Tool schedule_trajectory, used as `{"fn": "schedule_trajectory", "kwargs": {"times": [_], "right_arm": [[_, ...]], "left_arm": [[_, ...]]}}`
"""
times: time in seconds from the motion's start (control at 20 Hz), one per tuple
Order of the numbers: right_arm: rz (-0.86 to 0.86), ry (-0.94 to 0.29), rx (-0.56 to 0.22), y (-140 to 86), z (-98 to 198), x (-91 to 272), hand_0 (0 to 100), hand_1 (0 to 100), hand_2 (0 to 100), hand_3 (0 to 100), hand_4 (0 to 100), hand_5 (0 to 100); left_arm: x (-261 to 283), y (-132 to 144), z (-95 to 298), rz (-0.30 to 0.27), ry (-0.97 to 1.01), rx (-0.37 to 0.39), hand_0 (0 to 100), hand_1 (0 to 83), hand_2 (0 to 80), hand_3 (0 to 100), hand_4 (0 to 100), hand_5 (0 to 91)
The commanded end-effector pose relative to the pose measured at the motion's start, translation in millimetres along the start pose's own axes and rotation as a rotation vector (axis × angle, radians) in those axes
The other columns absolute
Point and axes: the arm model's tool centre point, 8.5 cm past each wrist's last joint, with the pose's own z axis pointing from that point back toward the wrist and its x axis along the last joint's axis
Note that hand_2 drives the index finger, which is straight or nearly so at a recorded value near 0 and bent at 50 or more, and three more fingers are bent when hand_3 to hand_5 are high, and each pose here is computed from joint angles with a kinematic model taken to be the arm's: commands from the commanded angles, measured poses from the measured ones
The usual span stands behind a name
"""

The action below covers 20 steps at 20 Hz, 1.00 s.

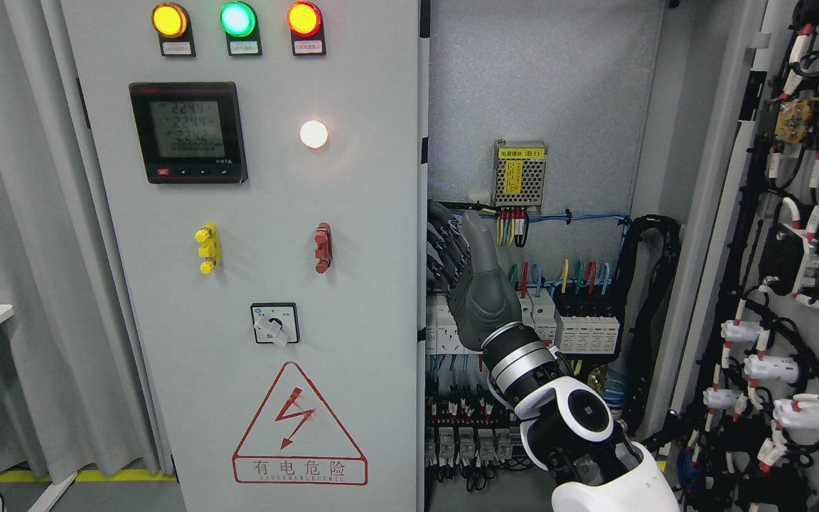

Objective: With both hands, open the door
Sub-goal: 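Hook right hand fingers behind the indicator-light door's edge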

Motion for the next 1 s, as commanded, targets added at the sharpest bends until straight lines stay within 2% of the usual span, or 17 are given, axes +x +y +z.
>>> {"fn": "schedule_trajectory", "kwargs": {"times": [0.0, 0.15, 0.95], "right_arm": [[-0.016, 0.030, 0.010, 1.4, -5.0, -6.0, 22, 0, 0, 0, 0, 0], [-0.009, 0.028, 0.046, 7.9, -7.5, -4.3, 22, 0, 0, 0, 0, 0], [-0.044, 0.009, 0.070, 3.4, -7.5, 2.8, 22, 0, 0, 0, 0, 0]], "left_arm": [[12.5, 9.9, 1.7, -0.005, -0.020, 0.016, 29, 0.0, 2.7, 3, 4, 0.0], [13.6, 10.7, 1.9, -0.005, -0.022, 0.017, 29, 0.0, 2.7, 3, 4, 0.0], [16.2, 11.3, 2.0, -0.005, -0.027, 0.018, 30, 0.0, 2.7, 3, 4, 0.0]]}}
